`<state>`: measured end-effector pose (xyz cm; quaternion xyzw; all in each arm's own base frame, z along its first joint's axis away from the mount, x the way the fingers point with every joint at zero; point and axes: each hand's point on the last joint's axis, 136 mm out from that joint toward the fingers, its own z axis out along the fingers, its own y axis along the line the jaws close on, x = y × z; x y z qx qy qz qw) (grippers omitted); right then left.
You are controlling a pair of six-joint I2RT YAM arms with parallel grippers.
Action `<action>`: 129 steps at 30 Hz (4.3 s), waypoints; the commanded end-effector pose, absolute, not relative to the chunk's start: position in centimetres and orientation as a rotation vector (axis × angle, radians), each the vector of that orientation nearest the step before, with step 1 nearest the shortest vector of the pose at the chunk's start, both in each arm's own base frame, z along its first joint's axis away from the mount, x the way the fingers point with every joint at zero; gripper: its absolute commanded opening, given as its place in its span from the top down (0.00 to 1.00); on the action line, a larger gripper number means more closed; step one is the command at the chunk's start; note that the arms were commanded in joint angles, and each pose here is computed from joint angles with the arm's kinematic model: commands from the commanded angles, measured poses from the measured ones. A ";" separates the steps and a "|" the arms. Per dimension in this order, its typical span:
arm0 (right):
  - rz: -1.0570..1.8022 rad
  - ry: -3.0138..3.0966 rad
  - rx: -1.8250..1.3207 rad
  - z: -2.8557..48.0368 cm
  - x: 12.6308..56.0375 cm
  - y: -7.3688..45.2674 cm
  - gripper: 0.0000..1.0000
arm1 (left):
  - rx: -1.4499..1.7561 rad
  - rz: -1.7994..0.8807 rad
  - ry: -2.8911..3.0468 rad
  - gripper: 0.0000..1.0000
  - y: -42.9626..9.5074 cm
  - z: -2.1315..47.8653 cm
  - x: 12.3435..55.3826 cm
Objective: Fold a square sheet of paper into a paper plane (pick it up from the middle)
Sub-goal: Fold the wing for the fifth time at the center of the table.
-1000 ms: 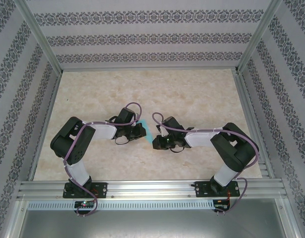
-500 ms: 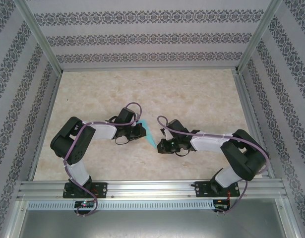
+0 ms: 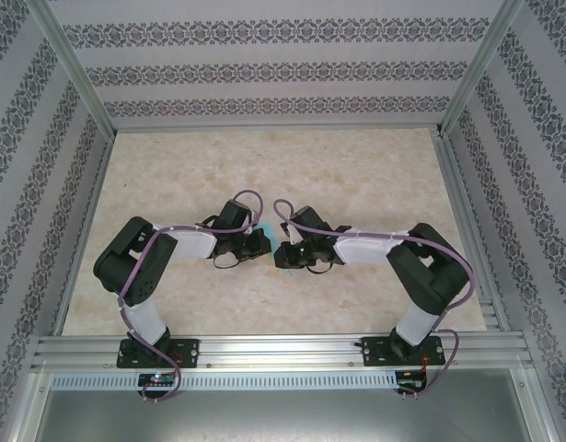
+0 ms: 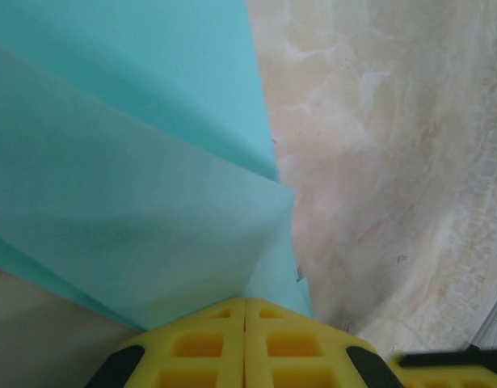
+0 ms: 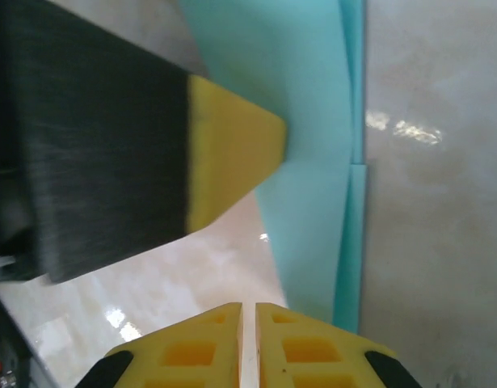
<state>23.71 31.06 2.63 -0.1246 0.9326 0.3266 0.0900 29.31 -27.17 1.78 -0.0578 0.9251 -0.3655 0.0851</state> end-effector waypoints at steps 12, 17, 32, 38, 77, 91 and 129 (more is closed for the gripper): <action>0.891 2.923 -0.335 -2.3 20.1 27.7 0.88 | -0.109 -0.962 2.826 0.93 -26.2 0.2 29.3; 0.940 2.913 -0.338 -1.7 18.7 26.9 0.88 | -0.122 -0.956 2.839 0.93 -26.1 -0.3 29.1; 1.004 2.696 -0.356 3.4 24.5 31.1 0.88 | -0.116 -1.015 2.830 0.93 -26.7 -0.1 28.9; 0.977 2.751 -0.321 1.1 24.3 30.7 0.89 | -0.105 -1.031 2.828 0.93 -26.9 0.0 28.8; 0.695 3.132 -0.292 -6.4 17.7 23.8 0.93 | 0.267 -0.874 2.817 0.93 -27.0 1.5 30.9; 0.688 3.139 -0.273 -7.0 17.9 23.8 0.93 | 0.276 -0.882 2.800 0.93 -25.4 1.6 33.3; 0.655 3.171 -0.207 -7.7 16.6 22.4 0.93 | -0.281 -0.748 2.678 0.94 -15.4 -1.0 40.1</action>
